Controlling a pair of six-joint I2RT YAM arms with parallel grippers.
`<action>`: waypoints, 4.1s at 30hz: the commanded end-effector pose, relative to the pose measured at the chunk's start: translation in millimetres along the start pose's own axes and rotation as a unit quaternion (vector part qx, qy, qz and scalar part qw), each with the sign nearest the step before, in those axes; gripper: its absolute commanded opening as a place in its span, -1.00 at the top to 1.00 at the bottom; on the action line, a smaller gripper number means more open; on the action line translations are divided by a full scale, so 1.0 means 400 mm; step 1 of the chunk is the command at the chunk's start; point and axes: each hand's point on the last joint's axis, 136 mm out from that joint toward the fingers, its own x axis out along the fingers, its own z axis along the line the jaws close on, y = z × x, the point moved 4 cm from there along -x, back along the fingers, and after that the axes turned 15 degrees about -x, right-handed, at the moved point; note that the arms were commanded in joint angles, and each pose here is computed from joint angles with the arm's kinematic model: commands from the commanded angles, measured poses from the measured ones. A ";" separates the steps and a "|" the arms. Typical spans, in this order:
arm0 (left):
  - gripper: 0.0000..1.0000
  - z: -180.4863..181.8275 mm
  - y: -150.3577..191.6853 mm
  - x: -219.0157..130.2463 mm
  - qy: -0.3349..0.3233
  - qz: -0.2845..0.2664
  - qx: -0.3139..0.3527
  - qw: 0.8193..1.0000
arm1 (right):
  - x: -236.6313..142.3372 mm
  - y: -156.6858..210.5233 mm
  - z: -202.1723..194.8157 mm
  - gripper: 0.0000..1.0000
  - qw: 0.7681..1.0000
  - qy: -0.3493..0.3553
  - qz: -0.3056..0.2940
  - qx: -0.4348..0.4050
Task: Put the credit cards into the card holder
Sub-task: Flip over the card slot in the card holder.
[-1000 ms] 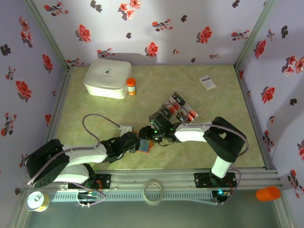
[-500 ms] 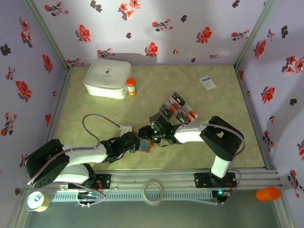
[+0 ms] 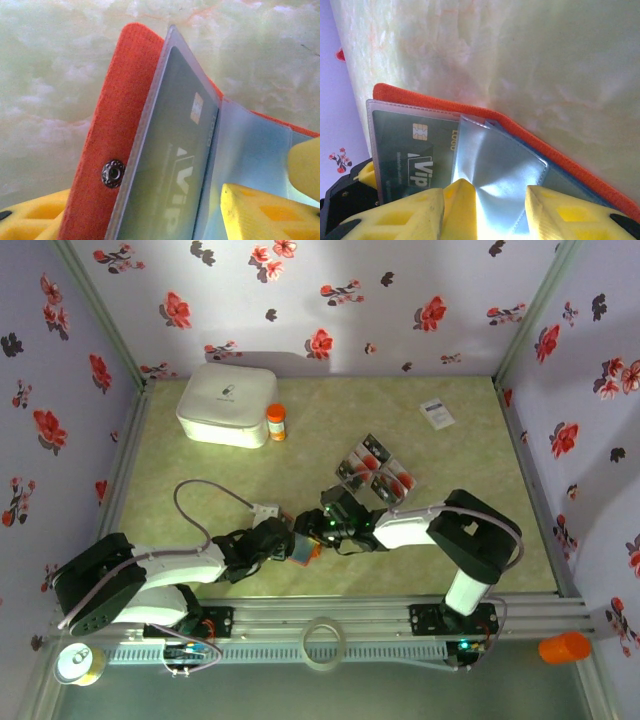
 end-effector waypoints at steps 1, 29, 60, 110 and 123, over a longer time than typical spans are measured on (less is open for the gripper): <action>-0.24 0.023 0.042 0.006 -0.008 0.036 0.007 0.999 | -0.016 0.009 0.006 0.04 1.000 0.005 -0.009 0.010; -0.24 0.022 0.042 0.008 -0.010 0.037 0.010 0.999 | -0.095 0.084 -0.038 0.02 0.969 0.195 0.022 -0.148; -0.28 0.008 0.040 0.021 -0.007 0.036 -0.002 0.999 | -0.156 -0.053 0.037 0.22 0.985 0.130 -0.068 -0.093; -0.63 0.007 0.014 -0.014 0.017 0.009 -0.017 1.000 | 0.023 -0.022 0.029 0.25 0.998 0.021 -0.045 0.034; -0.99 0.069 -0.081 -0.133 0.023 -0.088 -0.091 0.992 | 0.025 -0.040 0.102 0.23 0.999 -0.024 -0.035 0.023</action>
